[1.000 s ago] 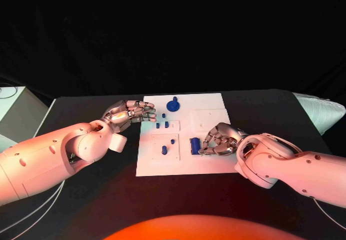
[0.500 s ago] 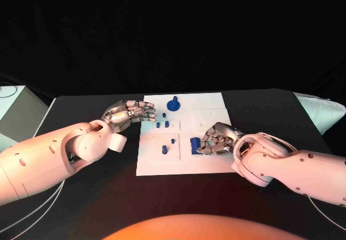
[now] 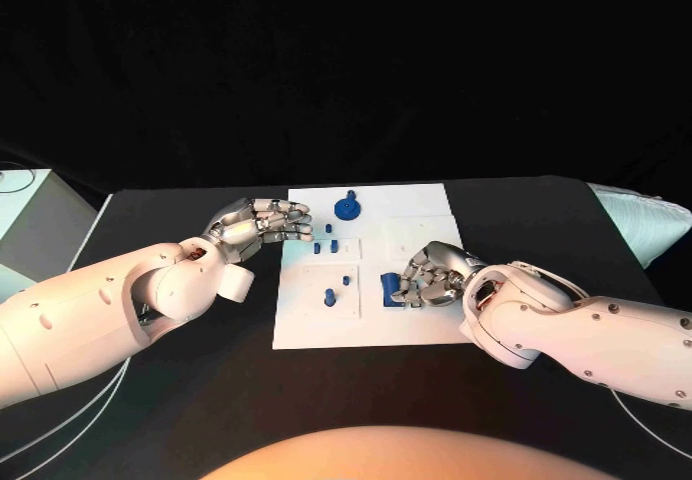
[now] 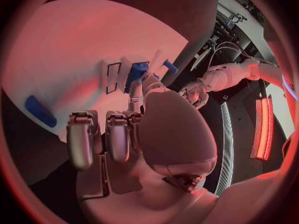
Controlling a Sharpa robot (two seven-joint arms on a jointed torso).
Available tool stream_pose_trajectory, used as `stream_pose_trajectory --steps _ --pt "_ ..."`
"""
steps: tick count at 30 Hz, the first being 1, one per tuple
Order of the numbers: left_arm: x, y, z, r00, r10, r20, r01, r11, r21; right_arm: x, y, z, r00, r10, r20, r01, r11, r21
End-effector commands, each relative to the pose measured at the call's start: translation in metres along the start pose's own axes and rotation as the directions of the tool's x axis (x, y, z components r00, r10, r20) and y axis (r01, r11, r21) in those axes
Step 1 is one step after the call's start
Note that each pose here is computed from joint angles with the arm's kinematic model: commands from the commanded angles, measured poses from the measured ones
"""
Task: Assemble the parts on the task board
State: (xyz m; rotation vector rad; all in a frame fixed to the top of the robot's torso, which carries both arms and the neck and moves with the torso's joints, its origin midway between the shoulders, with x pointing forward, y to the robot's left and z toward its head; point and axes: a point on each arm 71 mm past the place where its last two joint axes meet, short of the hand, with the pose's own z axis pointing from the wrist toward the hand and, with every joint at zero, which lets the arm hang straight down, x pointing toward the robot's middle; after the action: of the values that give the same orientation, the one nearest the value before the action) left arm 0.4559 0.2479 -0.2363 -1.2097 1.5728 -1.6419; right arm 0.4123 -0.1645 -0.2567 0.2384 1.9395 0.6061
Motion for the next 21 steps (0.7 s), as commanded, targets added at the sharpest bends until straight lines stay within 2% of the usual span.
stream_pose_trajectory --steps 1,7,12,16,21 --pt "0.0021 -0.0005 0.0001 1.0 -0.012 -0.017 0.012 1.0 0.005 -0.001 0.0 -0.002 1.0 -0.002 0.018 0.003 1.0 -0.023" --pt "0.0014 -0.0004 -0.0004 1.0 -0.011 -0.016 0.011 1.0 0.005 -0.005 -0.003 -0.009 0.997 0.052 0.049 -0.049 0.997 -0.055" --pt "0.0007 -0.0003 -0.0008 1.0 -0.011 -0.014 0.011 1.0 0.004 -0.016 -0.012 -0.019 0.993 0.09 0.08 -0.085 0.994 -0.067" --pt "0.0003 -0.0003 -0.0011 1.0 -0.01 -0.013 0.01 1.0 0.003 -0.03 -0.025 -0.025 0.99 0.09 0.109 -0.085 0.995 -0.054" --pt "0.0003 -0.0004 -0.0012 1.0 -0.01 -0.012 0.01 1.0 0.004 -0.046 -0.05 -0.031 0.989 0.061 0.138 -0.061 0.998 0.0"
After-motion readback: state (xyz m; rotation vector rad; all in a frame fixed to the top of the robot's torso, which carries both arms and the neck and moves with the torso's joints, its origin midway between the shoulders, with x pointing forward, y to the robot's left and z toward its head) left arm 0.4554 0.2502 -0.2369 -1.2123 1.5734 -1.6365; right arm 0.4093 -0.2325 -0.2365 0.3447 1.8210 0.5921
